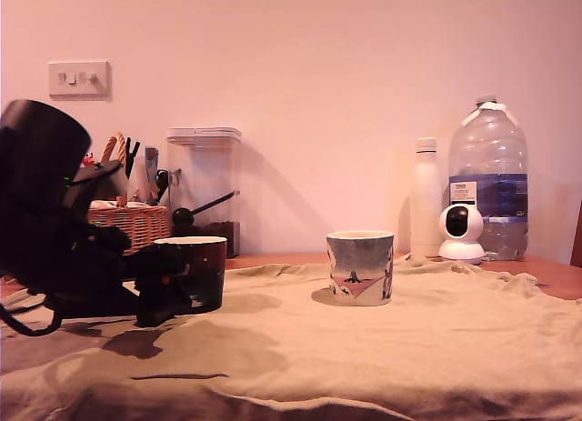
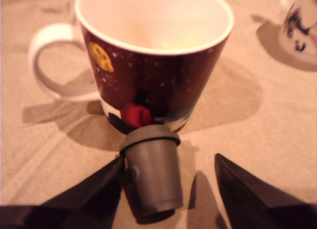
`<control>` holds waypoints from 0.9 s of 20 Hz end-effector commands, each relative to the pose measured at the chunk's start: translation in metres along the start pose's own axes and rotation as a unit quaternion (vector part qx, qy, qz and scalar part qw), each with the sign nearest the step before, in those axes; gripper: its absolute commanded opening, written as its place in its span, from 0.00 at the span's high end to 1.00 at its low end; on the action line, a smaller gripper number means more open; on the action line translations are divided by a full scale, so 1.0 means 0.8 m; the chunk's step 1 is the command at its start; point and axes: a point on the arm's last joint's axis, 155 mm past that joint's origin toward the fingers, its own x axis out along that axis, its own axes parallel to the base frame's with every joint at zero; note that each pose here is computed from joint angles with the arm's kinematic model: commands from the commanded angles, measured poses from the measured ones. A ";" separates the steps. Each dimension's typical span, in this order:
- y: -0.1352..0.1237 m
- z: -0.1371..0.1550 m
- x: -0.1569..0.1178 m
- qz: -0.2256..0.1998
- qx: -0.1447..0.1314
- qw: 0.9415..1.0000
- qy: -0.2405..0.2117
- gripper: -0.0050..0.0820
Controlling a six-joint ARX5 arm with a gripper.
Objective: Pick up the coffee capsules on the table and drop them inside the coffee cup
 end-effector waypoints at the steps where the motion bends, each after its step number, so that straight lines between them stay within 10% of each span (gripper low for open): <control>1: 0.002 -0.011 0.003 0.002 0.003 1.000 0.013 0.43; 12: 0.005 -0.012 0.003 0.009 0.004 1.000 0.015 0.68; 18: -0.041 -0.004 -0.001 -0.088 0.032 0.996 0.005 0.68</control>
